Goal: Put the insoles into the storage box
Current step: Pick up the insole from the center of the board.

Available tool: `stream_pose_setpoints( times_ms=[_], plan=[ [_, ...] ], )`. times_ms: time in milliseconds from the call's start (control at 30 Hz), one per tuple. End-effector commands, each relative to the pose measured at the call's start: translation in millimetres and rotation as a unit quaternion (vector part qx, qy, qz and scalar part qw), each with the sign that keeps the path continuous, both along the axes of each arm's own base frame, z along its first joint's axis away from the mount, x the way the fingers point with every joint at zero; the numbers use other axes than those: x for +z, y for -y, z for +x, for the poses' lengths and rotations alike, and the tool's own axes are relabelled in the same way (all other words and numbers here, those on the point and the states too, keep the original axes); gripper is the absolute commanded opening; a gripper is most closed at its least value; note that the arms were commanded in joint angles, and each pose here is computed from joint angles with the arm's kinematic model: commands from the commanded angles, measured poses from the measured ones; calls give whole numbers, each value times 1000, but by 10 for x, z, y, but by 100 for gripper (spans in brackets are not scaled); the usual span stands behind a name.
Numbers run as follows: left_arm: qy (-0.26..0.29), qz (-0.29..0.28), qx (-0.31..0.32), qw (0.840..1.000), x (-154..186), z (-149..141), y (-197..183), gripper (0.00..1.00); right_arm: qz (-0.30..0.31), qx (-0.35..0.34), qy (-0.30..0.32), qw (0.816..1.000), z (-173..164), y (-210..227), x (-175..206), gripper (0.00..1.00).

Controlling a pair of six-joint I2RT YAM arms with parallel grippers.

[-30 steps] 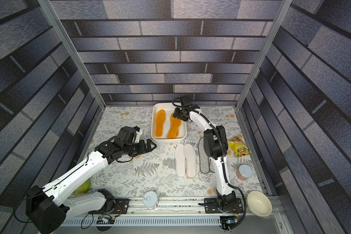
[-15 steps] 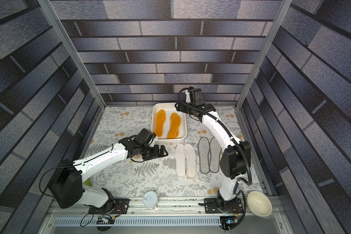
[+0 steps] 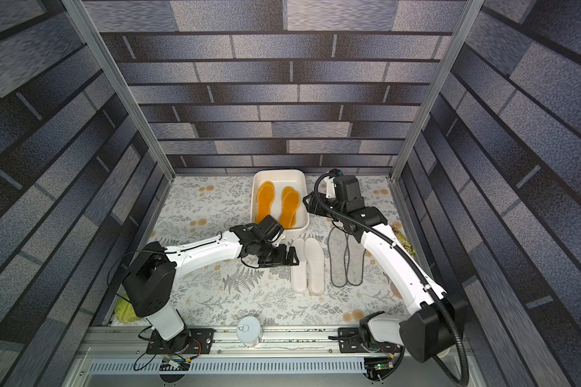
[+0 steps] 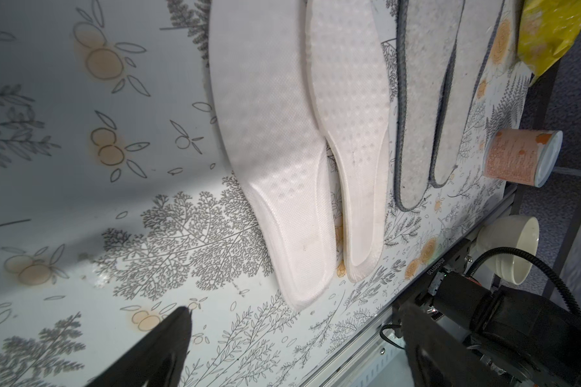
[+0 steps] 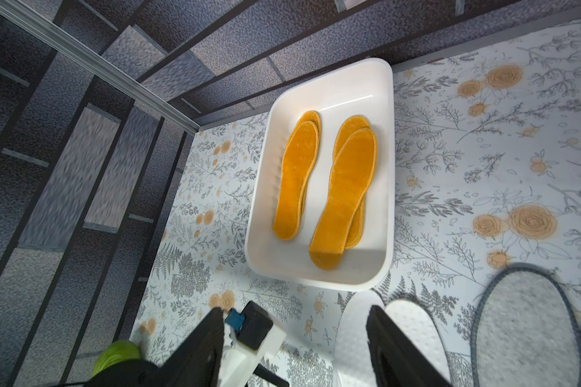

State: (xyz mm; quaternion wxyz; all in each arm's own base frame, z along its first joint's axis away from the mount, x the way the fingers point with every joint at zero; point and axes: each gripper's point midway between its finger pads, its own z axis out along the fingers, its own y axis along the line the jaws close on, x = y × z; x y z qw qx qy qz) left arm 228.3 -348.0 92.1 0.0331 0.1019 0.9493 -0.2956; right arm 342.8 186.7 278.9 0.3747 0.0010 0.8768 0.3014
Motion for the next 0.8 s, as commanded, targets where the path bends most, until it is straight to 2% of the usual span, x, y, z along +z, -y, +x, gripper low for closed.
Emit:
stream_pose_setpoints(
  times_ms=[0, 167, 367, 633, 767],
  plan=[
    [-3, 5, -20, 1000, 12, -49, 94, 100, 1, -10, -24, 1000, -231, 120, -114, 69],
    [-20, 31, -27, 999, -112, -105, 120, 100, -7, -25, -42, 999, -473, 265, -356, 71],
    [-37, 91, -36, 995, -346, -184, 85, 100, 3, -38, -49, 998, -616, 338, -479, 71],
    [-36, 121, -41, 991, -470, -205, 144, 100, 4, -53, -40, 998, -728, 435, -469, 72],
    [-36, 128, -46, 990, -493, -216, 187, 97, 1, -56, -36, 998, -759, 466, -451, 73]
  ],
)
